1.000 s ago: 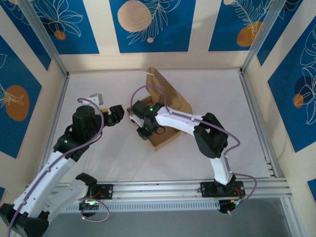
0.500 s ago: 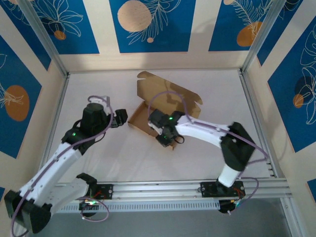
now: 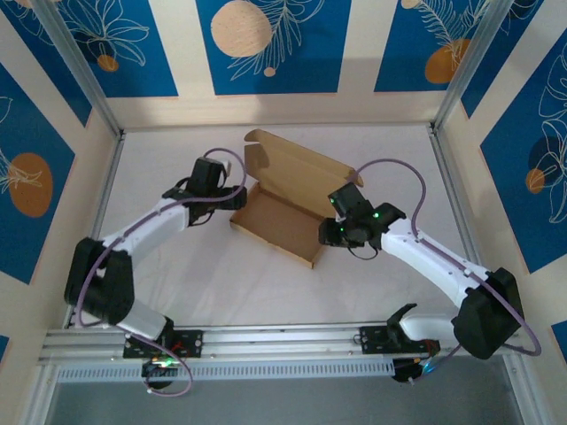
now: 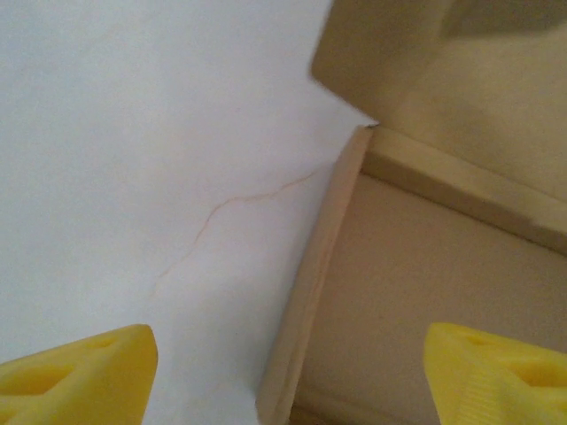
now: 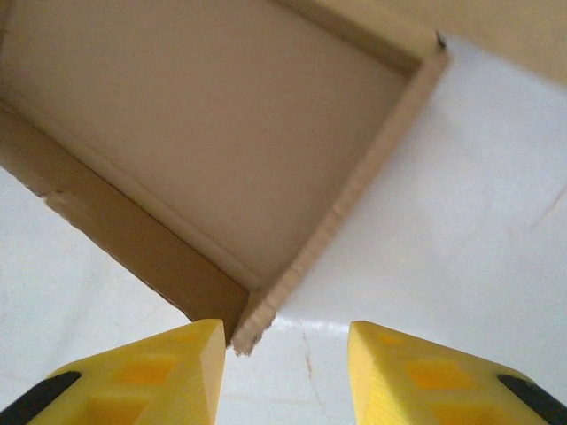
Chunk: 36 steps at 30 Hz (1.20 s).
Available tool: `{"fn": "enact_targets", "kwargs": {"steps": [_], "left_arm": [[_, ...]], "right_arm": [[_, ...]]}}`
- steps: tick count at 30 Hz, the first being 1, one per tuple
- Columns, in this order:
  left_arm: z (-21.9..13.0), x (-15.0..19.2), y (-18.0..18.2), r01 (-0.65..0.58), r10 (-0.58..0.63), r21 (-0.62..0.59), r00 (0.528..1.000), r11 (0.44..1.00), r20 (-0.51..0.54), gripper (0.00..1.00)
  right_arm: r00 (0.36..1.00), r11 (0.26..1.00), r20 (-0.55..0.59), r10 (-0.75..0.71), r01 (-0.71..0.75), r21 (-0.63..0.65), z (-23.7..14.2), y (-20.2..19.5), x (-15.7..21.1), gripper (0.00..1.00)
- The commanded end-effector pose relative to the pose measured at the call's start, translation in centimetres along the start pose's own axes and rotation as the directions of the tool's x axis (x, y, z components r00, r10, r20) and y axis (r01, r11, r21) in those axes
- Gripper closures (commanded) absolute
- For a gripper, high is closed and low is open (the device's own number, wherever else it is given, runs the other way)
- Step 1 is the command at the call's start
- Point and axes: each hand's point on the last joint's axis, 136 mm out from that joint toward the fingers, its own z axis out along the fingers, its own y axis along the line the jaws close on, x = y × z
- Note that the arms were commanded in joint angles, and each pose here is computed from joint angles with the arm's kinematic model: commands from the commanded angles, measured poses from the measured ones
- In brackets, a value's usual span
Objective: Fold the paper box
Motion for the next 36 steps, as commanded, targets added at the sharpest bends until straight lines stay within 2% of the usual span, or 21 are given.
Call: {"fn": "enact_targets", "kwargs": {"steps": [1,6,9,15,19,22,26,33,36], "left_arm": [[0.5,-2.4,-1.4,-0.197,0.196,0.056,0.98,0.979,0.019,0.22],[2.6,-1.7,-1.1,-0.264,0.266,0.049,0.962,0.963,-0.058,0.23],[3.8,-1.0,-0.9,-0.252,0.256,0.049,0.962,0.966,-0.091,0.23],[5.4,0.6,0.2,-0.167,0.164,-0.007,0.975,0.986,-0.153,0.25],[5.7,2.1,0.1,-0.097,0.095,-0.005,0.982,0.995,-0.163,0.26],[5.4,3.1,0.6,-0.034,0.028,-0.032,0.985,0.999,-0.171,0.3],[4.3,4.4,-0.6,0.035,-0.035,0.0,0.983,0.999,-0.178,0.35],[1.2,6.0,-1.5,0.099,-0.098,0.003,0.985,0.995,-0.143,0.37],[-0.9,5.2,-1.0,0.115,-0.116,-0.015,0.99,0.993,-0.082,0.38]], "right_arm": [[0.978,0.978,-0.016,0.208,-0.208,-0.022,-0.4,0.1,0.4,0.57],[0.96,0.96,-0.035,0.279,-0.278,0.026,0.4,-0.5,0.5,0.55],[0.934,0.933,-0.037,0.355,-0.352,0.071,0.7,-1.7,0.8,0.46],[0.915,0.903,-0.029,0.402,-0.39,0.18,1.6,-3.0,0.0,0.46],[0.918,0.906,-0.052,0.392,-0.375,0.197,3.2,-2.9,-0.4,0.47],[0.927,0.915,-0.07,0.369,-0.349,0.202,4.1,-3.0,-1.0,0.47],[0.951,0.937,-0.062,0.303,-0.285,0.203,4.4,-3.5,-2.7,0.47],[0.994,0.984,-0.067,0.087,-0.075,0.16,4.4,-3.1,-5.1,0.48],[1.0,0.997,-0.025,-0.014,0.016,0.074,3.2,-1.9,-5.7,0.47]]}}
